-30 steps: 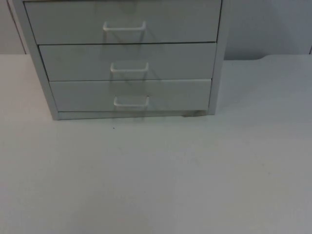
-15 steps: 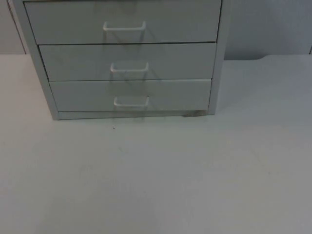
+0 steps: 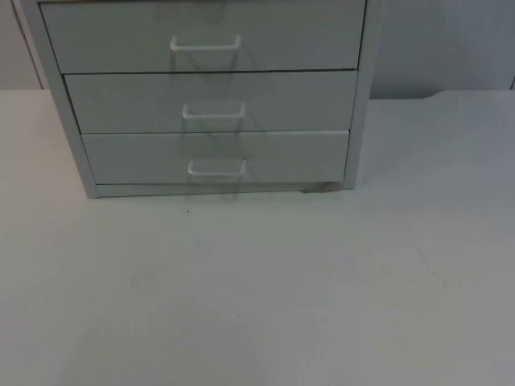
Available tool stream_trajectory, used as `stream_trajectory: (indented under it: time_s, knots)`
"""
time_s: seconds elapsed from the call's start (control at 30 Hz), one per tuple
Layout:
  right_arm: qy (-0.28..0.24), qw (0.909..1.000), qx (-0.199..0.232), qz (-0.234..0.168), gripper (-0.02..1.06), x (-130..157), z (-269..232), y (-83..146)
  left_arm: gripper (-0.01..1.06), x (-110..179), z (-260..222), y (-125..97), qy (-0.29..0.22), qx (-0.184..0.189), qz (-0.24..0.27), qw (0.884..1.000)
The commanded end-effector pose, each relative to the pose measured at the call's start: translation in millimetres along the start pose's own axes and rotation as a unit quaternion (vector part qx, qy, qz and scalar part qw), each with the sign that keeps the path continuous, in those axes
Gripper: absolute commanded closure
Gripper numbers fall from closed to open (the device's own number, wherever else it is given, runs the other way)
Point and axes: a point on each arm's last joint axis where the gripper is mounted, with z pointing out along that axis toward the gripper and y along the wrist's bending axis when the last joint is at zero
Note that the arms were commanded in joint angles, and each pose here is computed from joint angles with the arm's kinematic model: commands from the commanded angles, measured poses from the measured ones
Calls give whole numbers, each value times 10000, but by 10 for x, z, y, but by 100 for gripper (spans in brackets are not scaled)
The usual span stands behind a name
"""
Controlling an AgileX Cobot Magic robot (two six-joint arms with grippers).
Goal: Open the drawer with the left hand, place the block into the drawer with the right hand, then close the drawer with the left hand.
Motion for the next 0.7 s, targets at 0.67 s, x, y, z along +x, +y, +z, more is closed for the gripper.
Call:
stream_trajectory:
  time_s: [0.67]
  knots:
    - [-72,9991,371,211,-1,-10,0,8,0,5,5,3,-8,14,7,10000]
